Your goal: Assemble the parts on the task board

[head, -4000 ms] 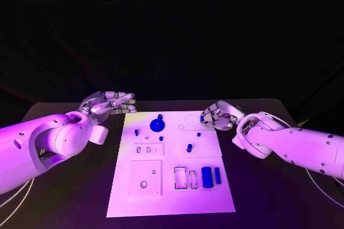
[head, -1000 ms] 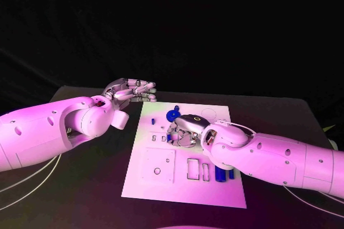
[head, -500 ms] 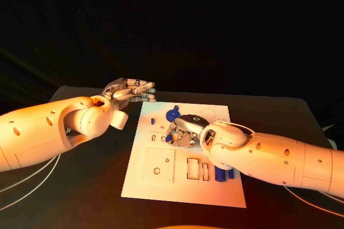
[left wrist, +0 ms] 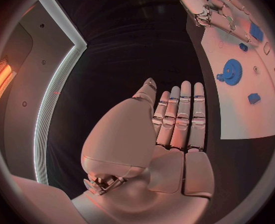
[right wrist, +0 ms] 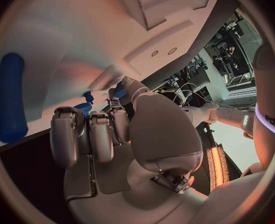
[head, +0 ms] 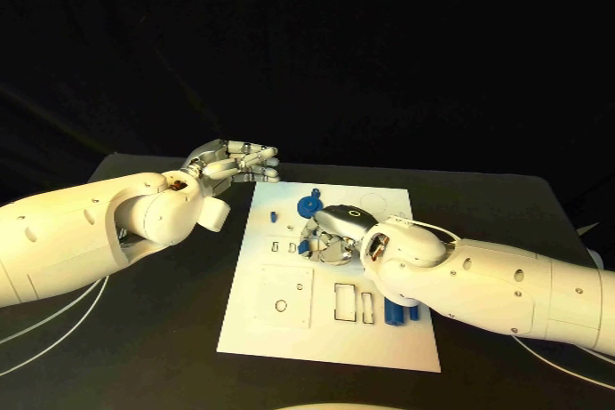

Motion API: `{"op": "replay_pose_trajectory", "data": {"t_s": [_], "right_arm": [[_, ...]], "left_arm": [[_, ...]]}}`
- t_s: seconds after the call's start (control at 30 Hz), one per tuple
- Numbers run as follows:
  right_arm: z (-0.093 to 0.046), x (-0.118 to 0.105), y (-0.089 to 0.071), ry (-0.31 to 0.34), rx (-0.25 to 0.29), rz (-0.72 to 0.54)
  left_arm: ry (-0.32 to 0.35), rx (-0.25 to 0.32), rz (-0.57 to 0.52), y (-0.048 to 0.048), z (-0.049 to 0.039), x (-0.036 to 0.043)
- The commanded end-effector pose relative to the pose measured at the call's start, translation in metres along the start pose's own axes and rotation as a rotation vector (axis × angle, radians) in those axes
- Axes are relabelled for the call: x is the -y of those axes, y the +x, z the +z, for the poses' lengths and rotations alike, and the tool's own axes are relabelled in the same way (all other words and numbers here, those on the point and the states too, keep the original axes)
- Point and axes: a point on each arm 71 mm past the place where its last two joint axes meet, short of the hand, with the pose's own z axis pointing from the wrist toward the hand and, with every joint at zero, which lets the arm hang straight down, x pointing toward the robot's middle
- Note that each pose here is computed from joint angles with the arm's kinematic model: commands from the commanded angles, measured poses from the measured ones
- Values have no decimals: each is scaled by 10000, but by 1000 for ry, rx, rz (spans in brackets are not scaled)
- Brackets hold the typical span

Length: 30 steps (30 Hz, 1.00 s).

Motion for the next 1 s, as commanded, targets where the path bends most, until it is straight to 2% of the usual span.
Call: {"op": "replay_pose_trajectory", "data": {"t_s": [0.03, 0.37, 0.67, 1.0], "right_arm": [[-34, -5, -6, 23, -1, -31], [-85, -86, -119, 50, -44, -121], [-20, -231, -238, 48, -40, -231], [89, -388, -217, 36, -63, -352]], "left_arm": [[5, -20, -6, 21, 1, 9], [3, -18, -5, 8, 1, 7], [2, -20, -6, 9, 8, 4], [0, -22, -6, 15, 9, 2]]}}
